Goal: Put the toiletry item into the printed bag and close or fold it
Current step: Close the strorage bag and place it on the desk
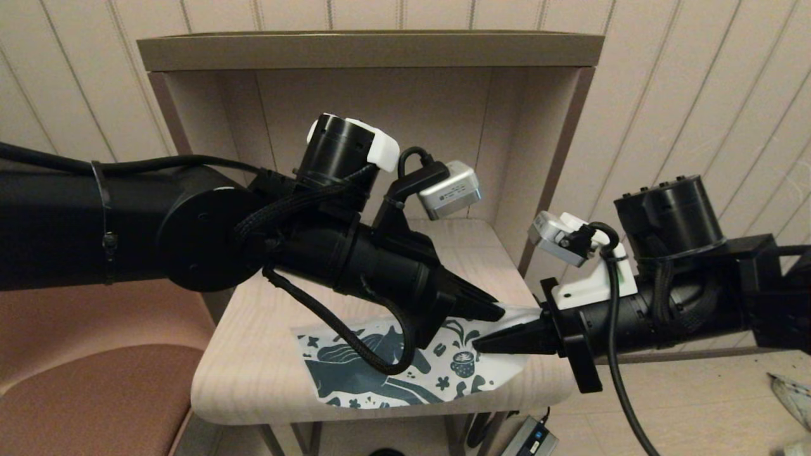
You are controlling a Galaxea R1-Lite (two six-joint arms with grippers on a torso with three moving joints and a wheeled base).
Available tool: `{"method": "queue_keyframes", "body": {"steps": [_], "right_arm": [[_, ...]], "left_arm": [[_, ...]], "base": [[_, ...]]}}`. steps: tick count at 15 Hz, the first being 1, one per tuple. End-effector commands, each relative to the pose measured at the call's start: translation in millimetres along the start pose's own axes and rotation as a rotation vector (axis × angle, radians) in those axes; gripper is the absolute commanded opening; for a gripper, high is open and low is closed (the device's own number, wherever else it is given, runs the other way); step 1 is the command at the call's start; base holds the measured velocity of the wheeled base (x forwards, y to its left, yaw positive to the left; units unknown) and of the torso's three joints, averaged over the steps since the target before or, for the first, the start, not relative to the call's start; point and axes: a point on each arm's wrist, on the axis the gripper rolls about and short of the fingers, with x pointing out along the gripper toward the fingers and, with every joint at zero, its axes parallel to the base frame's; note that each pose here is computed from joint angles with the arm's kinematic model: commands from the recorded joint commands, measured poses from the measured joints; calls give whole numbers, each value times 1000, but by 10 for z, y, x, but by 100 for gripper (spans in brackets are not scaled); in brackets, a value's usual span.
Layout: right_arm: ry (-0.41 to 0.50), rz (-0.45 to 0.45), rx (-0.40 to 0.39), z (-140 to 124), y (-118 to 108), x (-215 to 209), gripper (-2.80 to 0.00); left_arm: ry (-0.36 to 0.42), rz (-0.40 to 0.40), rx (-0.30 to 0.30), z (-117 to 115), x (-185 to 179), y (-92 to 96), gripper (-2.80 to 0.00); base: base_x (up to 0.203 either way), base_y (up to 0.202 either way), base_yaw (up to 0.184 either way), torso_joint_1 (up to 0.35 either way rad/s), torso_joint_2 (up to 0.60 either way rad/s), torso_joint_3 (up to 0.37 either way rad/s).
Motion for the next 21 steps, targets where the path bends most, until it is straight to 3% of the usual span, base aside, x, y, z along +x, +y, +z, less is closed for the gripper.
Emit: {"method": "queue_keyframes", "body": {"steps": [1,10,21], "right_arm": [[-1,3,-1,1,-9,1,-280],[-31,-19,-30,72,37,-101,-280],[-37,-15,-44,66,84,-139,-280]], "left_arm": [[10,-6,-7,-39,38,23,-280],[14,-4,-8,-67,7,-2,-280],[-32,71,3,25,-285,91,-280]], "base": [[0,0,0,0,0,0],[0,0,0,0,0,0],[0,0,0,0,0,0]]}}
